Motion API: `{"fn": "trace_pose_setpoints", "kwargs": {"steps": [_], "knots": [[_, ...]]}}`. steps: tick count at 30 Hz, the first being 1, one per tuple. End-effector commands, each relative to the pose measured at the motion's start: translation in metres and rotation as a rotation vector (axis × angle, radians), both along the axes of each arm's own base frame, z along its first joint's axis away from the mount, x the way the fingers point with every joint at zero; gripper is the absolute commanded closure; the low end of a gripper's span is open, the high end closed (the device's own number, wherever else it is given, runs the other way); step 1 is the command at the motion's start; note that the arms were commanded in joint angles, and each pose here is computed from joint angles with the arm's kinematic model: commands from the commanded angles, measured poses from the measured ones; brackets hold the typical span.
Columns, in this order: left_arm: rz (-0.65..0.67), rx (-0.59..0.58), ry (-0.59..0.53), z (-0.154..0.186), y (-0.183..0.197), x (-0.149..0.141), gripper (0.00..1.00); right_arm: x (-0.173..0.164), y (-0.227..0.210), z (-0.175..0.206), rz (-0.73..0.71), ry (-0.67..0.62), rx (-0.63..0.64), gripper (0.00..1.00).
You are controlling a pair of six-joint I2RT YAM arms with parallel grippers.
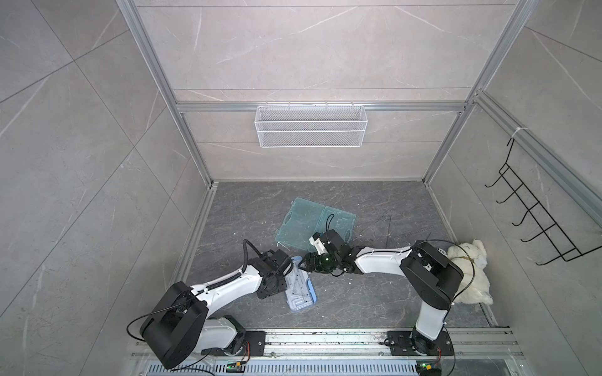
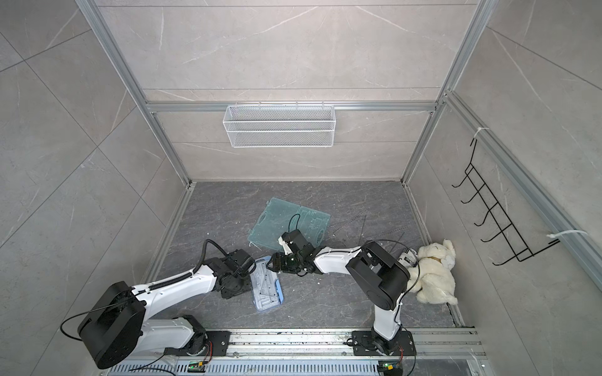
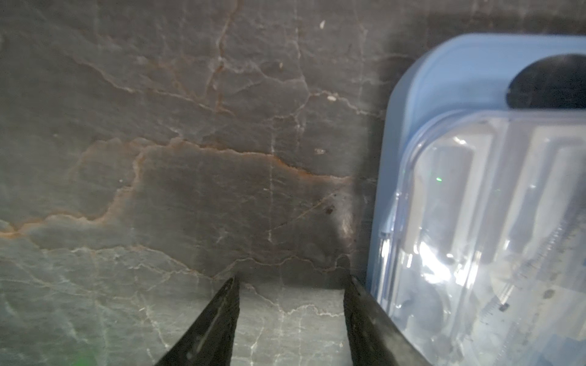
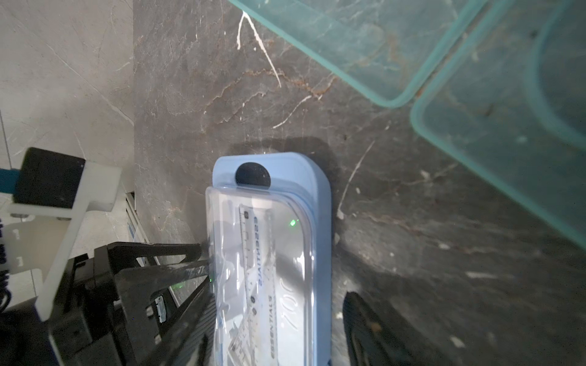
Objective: Open the ruler set and take out the ruler
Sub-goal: Open the ruler set box at the center of the board.
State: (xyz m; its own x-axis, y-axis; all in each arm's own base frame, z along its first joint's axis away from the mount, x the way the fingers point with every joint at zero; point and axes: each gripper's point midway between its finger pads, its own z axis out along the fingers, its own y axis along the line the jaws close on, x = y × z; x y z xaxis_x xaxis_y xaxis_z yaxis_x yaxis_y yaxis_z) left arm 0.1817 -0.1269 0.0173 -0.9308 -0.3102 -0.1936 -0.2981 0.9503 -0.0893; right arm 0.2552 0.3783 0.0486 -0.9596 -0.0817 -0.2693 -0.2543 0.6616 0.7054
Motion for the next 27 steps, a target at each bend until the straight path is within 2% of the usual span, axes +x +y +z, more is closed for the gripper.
{"fn": "trace_pose_setpoints", "kwargs": {"steps": [1,13,27], "knots": [[-0.016,-0.015,-0.046,0.007,-0.009,0.015,0.44,-0.003,-0.002,-0.003,-0.003,0.014,0.008,0.34],[-0.031,-0.01,-0.074,0.015,-0.015,0.027,0.44,-0.003,-0.002,0.006,-0.011,0.011,0.034,0.35],[-0.032,-0.01,-0.069,0.011,-0.017,0.027,0.44,-0.008,0.0,0.031,-0.011,-0.003,0.094,0.36]]}}
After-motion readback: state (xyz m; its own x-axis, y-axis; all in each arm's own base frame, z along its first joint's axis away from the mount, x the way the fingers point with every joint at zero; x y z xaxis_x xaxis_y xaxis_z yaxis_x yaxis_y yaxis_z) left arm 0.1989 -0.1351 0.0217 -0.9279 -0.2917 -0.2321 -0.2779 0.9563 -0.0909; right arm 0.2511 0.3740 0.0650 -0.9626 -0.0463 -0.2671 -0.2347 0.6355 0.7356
